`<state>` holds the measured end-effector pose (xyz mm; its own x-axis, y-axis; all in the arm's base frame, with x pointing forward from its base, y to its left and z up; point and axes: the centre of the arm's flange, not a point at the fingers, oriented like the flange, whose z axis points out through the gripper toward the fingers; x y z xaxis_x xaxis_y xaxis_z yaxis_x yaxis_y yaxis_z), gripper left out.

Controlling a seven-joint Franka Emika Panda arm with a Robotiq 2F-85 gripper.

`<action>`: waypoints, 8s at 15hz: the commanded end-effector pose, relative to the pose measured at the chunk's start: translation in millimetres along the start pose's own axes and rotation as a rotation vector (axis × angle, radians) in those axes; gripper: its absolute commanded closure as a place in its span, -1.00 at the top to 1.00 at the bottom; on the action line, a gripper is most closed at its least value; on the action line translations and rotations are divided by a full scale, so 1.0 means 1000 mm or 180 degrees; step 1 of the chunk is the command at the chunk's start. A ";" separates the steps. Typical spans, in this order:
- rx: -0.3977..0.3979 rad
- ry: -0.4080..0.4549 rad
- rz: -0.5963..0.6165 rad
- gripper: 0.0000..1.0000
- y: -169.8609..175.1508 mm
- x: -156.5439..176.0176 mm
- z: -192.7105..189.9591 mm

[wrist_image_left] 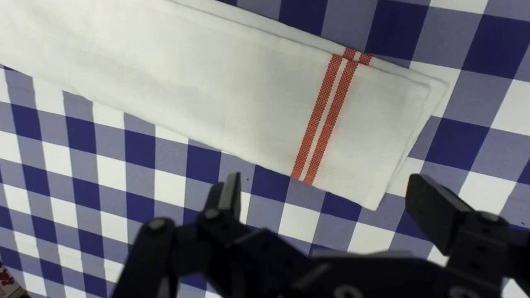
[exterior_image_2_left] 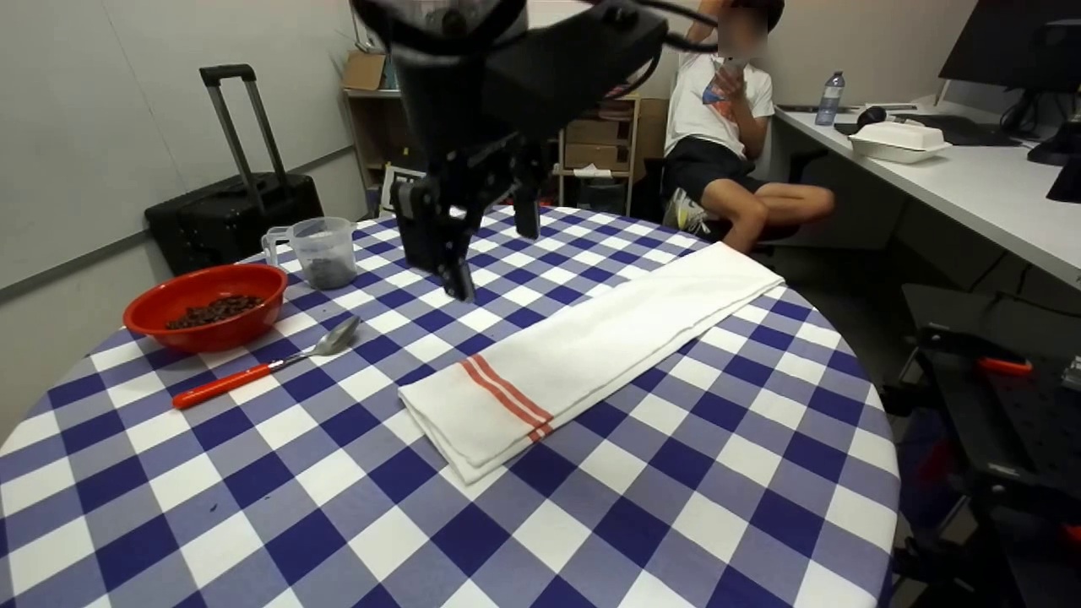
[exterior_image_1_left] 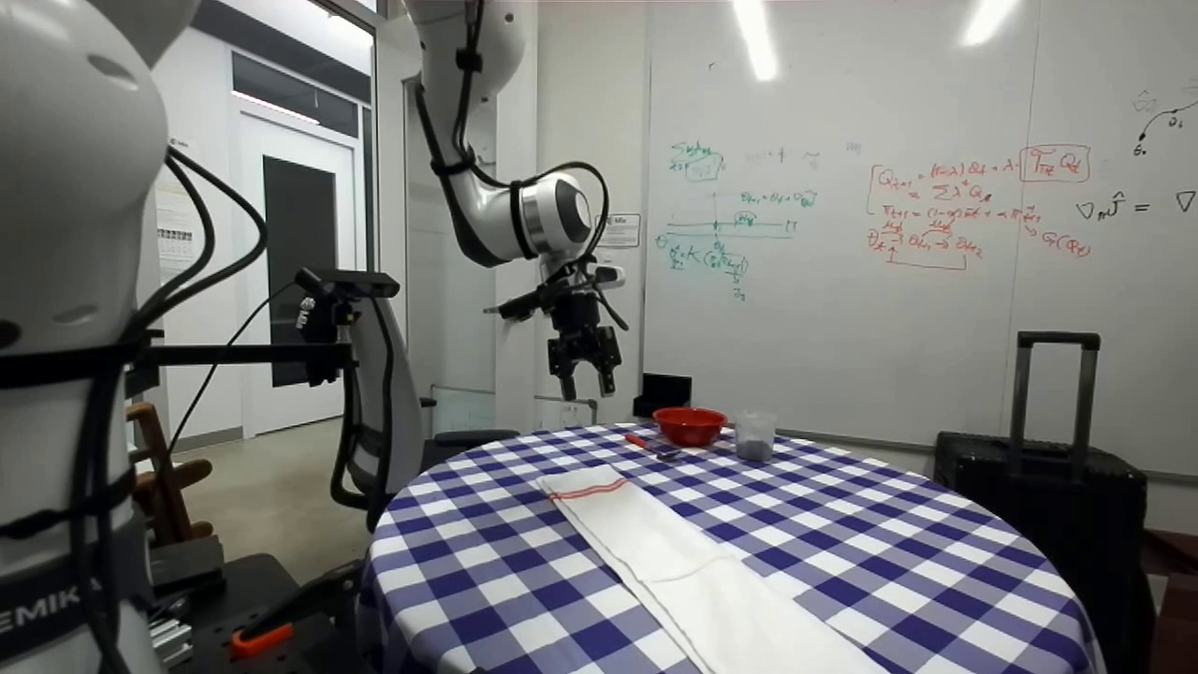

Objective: Fold the towel

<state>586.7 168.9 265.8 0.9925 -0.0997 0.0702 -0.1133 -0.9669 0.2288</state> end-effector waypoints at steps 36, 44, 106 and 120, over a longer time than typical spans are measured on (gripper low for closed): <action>0.0132 -0.0011 0.0011 -0.98 -0.133 0.084 0.017; 0.0376 0.0510 -0.0387 -0.98 -0.198 0.066 -0.110; -0.1149 -0.0657 -0.0635 -0.98 0.364 -0.019 -0.121; -0.1103 -0.0960 -0.2015 -0.98 0.151 0.047 -0.041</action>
<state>587.8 4.7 345.7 0.8676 0.2998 -0.3967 0.4704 -0.7534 0.4594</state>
